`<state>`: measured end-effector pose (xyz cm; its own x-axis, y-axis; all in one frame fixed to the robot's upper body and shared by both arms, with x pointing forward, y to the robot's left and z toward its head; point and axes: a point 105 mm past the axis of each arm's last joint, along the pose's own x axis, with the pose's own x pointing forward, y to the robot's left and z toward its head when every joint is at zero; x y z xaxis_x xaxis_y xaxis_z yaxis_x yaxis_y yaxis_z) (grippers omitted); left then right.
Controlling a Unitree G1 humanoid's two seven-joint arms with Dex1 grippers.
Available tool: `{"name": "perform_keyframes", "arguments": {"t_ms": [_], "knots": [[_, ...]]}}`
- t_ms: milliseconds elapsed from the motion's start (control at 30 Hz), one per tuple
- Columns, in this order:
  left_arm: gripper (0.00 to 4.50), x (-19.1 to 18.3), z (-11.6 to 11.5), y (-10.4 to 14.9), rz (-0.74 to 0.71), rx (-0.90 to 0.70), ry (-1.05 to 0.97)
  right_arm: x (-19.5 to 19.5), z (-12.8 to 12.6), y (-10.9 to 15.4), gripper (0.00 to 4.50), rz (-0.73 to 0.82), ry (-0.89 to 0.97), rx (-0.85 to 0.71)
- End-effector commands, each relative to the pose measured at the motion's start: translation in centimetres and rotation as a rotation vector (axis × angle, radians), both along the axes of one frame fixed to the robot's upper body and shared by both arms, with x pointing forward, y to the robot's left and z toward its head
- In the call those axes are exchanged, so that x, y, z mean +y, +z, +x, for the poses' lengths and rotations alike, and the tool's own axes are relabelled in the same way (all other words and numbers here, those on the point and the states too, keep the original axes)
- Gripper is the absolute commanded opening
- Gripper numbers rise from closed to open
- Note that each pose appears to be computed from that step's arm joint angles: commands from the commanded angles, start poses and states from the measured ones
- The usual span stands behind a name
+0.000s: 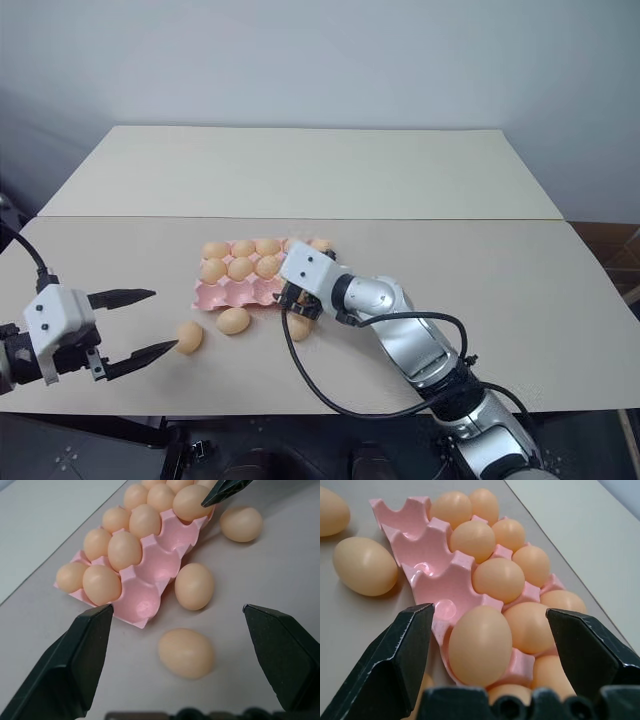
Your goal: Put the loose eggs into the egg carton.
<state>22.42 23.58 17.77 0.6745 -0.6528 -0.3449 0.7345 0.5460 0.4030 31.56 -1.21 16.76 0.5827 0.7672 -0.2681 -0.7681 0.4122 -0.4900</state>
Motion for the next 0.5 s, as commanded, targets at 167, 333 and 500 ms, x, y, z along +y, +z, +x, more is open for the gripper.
{"name": "perform_keyframes", "arguments": {"t_ms": [167,333,500], "knots": [[4.50,0.6,-0.7,-0.4,0.031,0.073,-0.033,-3.2,-3.7,2.1,4.17,-0.030,0.082,0.141],[4.50,1.2,-0.8,-0.6,0.054,0.091,-0.029,-5.8,-5.7,0.9,4.17,-0.130,0.112,0.222],[4.50,1.5,-0.8,-0.5,0.076,0.102,-0.037,-6.7,-5.8,0.5,4.17,-0.163,0.108,0.230]]}}
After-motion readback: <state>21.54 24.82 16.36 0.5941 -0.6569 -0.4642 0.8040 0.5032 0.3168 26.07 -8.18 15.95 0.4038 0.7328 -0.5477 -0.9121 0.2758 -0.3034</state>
